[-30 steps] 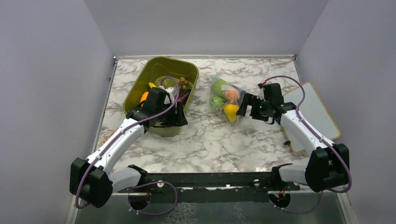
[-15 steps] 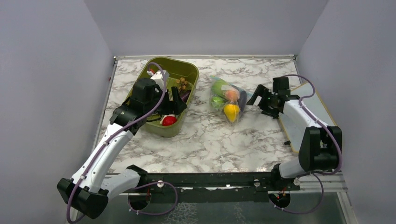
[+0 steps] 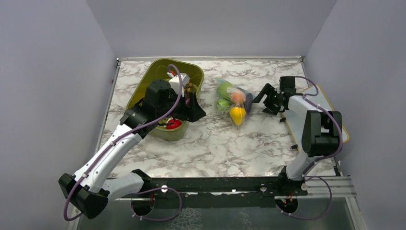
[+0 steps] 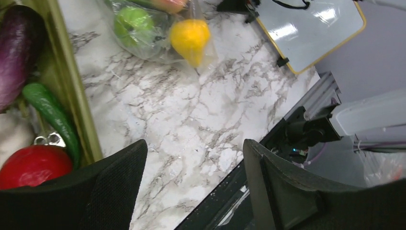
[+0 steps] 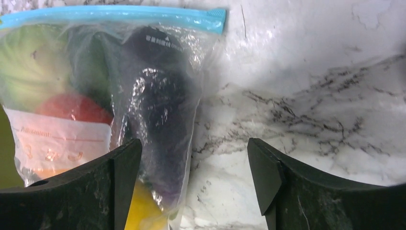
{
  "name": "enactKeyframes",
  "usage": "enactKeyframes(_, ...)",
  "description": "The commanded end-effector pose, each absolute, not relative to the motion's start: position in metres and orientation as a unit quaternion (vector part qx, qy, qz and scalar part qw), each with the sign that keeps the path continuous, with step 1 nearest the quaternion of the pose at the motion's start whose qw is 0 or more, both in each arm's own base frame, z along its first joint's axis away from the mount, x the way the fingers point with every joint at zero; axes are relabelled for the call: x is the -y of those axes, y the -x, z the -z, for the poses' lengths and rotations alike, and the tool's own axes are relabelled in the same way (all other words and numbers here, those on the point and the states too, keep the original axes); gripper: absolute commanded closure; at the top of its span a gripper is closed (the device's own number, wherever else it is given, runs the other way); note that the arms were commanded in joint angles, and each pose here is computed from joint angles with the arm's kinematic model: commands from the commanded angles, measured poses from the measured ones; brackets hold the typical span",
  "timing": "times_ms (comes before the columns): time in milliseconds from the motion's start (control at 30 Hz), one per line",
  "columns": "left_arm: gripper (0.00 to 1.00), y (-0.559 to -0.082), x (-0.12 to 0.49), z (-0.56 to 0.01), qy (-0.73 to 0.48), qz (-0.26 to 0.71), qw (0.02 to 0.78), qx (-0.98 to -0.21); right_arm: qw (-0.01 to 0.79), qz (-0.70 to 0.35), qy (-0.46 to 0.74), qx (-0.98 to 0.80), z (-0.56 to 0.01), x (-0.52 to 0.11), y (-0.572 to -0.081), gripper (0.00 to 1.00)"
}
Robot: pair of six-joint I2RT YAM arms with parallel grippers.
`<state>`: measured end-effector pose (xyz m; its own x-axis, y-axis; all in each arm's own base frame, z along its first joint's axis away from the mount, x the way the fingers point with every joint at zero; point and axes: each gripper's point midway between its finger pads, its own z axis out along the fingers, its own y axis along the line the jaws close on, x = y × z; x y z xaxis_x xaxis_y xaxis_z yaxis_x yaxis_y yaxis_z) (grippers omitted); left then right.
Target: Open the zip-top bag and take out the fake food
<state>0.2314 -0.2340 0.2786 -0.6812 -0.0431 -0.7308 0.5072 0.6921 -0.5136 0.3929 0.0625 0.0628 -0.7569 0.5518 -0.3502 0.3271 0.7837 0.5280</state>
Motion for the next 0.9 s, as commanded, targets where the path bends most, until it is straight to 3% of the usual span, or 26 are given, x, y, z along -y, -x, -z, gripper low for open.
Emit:
enactKeyframes(0,0.25,-0.223,0.257,-0.282,-0.173,0.381,0.376,-0.827,0.284,-0.257,-0.238,-0.893,-0.069,-0.067,-0.421,0.2)
enactKeyframes(600,0.27,-0.201,0.314,-0.242,-0.199,0.366,0.348,-0.84,0.3,-0.347,-0.201,-0.865,-0.054,-0.087,-0.436,0.56)
enactKeyframes(700,0.27,-0.201,0.314,-0.242,-0.193,0.363,0.352,-0.841,0.296,-0.359,-0.204,-0.861,-0.052,-0.09,-0.434,0.56)
enactKeyframes(867,0.27,-0.204,0.31,-0.243,-0.18,0.356,0.362,-0.842,0.288,-0.365,-0.221,-0.857,-0.047,-0.089,-0.43,0.46)
